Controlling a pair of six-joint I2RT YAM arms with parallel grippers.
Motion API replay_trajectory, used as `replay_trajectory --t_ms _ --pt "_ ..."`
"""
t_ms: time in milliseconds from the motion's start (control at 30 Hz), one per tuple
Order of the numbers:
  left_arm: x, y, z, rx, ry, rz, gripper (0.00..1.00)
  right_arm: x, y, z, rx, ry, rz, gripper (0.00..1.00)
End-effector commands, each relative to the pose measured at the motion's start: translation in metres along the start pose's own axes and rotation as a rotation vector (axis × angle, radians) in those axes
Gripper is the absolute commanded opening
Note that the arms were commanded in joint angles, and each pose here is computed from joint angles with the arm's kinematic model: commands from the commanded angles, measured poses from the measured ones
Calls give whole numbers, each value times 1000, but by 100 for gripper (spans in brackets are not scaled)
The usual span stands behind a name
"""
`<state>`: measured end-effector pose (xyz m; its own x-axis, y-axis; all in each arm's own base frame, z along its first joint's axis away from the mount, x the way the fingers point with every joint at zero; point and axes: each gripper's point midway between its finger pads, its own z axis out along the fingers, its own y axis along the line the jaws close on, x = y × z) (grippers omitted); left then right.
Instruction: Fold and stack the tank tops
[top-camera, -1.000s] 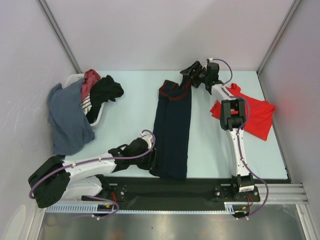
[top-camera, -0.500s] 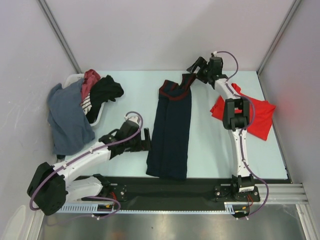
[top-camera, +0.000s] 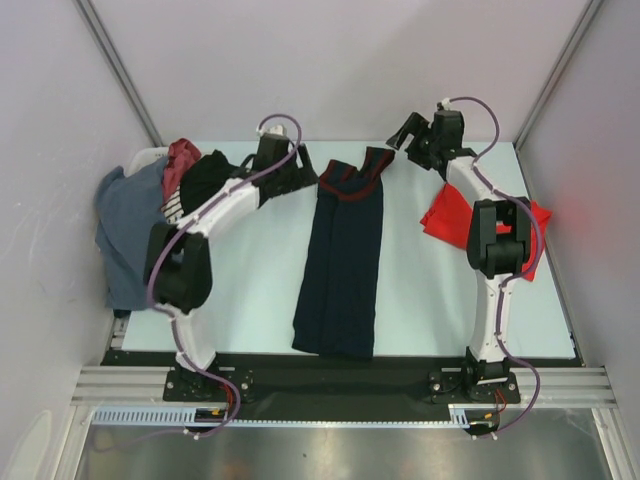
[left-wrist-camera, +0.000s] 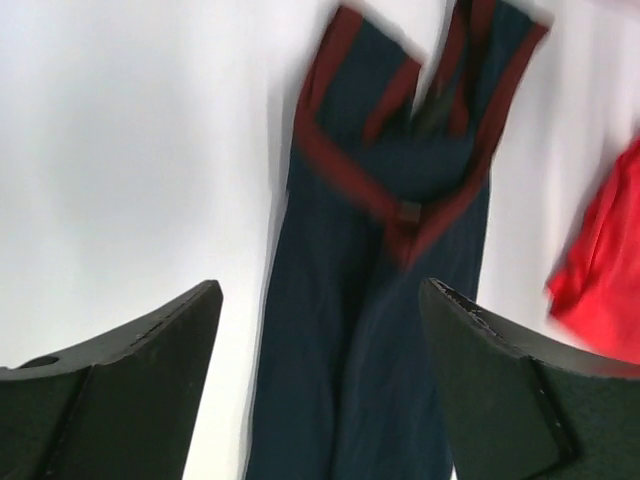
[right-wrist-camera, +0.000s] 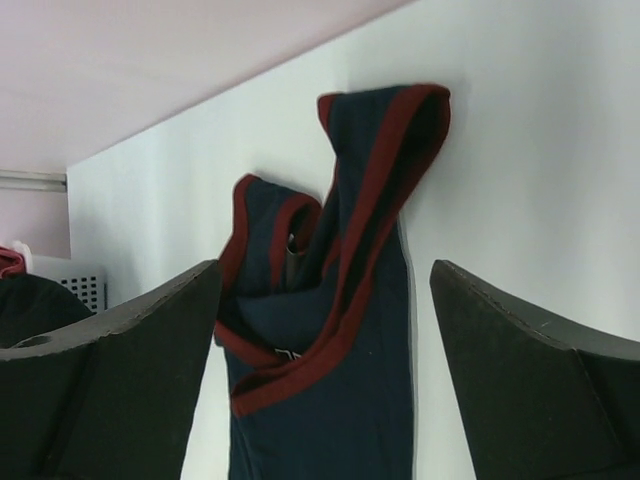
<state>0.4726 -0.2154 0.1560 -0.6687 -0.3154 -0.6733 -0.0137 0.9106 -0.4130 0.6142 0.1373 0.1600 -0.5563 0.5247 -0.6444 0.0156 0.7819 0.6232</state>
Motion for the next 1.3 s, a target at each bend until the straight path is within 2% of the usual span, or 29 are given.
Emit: replay_trajectory --t_ms 0,167,267,500,633,833,933,1033,1067,1100,1233,1267 --pt "-29 -5 41 31 3 -35 85 -14 22 -16 -35 -52 -21 91" --pt "-43 -11 107 63 40 -65 79 -7 24 -15 -31 -35 -20 87" --pt "-49 -20 127 109 49 -81 73 -4 26 -15 -31 -31 -18 87" --pt "-34 -12 147 95 70 -105 70 0 27 -21 -42 -34 -4 86" --pt "-14 -14 161 121 139 -156 66 6 23 -23 -36 -31 1 86" --pt "-2 -13 169 132 171 -175 50 11 20 -23 -39 -20 15 85" --pt "5 -5 171 101 188 -176 49 14 18 -21 -42 -16 18 85" --pt "1 -8 176 126 169 -178 30 16 17 -19 -45 -10 25 84" --pt "-1 -8 178 130 157 -179 16 17 19 -19 -50 -7 24 84" --pt "-10 -11 180 150 124 -174 11 18 18 -18 -50 -4 25 84" --pt "-37 -19 185 183 8 -144 9 29 12 -9 -39 26 31 84" --pt "-45 -20 186 188 -34 -135 1 30 12 -7 -39 36 34 83"
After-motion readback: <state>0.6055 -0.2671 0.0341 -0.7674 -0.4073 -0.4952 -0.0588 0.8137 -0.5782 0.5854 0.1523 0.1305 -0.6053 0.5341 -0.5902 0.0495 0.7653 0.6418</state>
